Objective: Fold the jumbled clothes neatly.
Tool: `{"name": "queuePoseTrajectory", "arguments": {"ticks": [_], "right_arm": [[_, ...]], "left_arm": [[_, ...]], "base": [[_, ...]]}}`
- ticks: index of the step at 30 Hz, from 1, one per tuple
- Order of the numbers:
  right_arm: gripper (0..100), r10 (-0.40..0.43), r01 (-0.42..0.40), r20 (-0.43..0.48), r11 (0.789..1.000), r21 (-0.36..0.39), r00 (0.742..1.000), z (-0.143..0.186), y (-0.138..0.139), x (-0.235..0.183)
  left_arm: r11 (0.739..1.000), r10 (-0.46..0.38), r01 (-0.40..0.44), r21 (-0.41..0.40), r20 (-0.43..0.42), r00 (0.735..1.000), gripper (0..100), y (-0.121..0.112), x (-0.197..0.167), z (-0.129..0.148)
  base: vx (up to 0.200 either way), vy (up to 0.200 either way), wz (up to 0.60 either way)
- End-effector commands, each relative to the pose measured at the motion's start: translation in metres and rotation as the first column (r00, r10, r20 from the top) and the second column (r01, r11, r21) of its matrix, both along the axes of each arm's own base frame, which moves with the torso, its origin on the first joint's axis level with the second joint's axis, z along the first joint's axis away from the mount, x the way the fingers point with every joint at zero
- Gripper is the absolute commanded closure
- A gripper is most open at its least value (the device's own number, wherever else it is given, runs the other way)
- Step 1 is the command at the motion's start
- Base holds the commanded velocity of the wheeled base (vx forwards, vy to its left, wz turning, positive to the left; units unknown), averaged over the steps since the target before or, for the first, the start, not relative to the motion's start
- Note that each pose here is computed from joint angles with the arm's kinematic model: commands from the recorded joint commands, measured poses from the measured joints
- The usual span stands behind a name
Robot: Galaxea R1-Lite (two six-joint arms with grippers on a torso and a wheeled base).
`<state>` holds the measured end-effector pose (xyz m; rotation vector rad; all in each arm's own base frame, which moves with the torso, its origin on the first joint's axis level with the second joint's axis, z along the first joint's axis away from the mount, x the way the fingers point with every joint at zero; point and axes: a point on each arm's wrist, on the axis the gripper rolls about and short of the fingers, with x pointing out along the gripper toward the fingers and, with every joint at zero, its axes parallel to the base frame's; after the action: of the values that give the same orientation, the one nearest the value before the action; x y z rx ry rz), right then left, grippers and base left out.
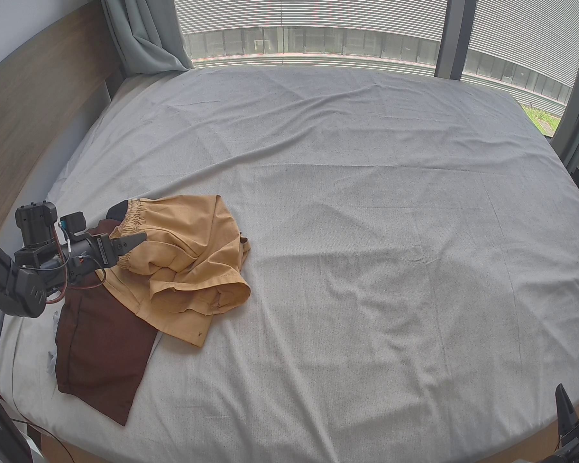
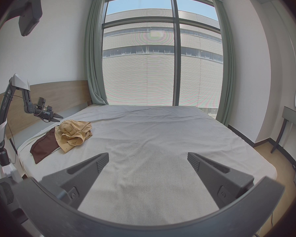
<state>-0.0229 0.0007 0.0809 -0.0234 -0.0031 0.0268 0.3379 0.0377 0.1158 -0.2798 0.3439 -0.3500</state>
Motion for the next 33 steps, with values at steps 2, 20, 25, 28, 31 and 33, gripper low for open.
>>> {"name": "queuePoseTrajectory", "arguments": {"ticks": [2, 20, 25, 28, 31, 33], "right_arm": [[0, 0.001, -0.001, -0.015, 1.000, -0.001, 1.000, -0.005, 0.000, 0.001], [0, 0.001, -0.001, -0.015, 1.000, -0.001, 1.000, -0.005, 0.000, 0.001], [0, -0.001, 0.001, -0.015, 1.000, -0.003, 1.000, -0.005, 0.000, 0.001], [0, -0.001, 0.001, -0.015, 1.000, -0.003, 1.000, -0.005, 0.000, 0.001], [0, -0.001, 0.001, -0.015, 1.000, -0.003, 1.000, -0.005, 0.000, 0.001], [0, 0.001, -0.001, -0.015, 1.000, -0.003, 1.000, -0.005, 0.000, 0.001]], "left_arm": [[1.000, 0.000, 0.000, 0.001, -0.005, 1.000, 0, 0.003, 0.020, -0.010], [1.000, -0.021, 0.021, -0.002, -0.003, 1.000, 0, 0.002, 0.046, -0.024], [0.998, -0.056, 0.056, -0.012, -0.003, 0.998, 0, -0.003, 0.043, -0.022], [0.998, -0.066, 0.066, -0.016, -0.005, 0.998, 0, -0.004, 0.041, -0.021], [0.997, -0.075, 0.075, -0.018, -0.009, 0.997, 0, -0.008, 0.038, -0.021], [0.997, -0.077, 0.077, -0.018, -0.007, 0.997, 0, -0.009, 0.039, -0.021]], "base": [[0.000, 0.000, 0.00], [0.000, 0.000, 0.00], [0.000, 0.000, 0.00], [0.000, 0.000, 0.00], [0.000, 0.000, 0.00], [0.000, 0.000, 0.00]]}}
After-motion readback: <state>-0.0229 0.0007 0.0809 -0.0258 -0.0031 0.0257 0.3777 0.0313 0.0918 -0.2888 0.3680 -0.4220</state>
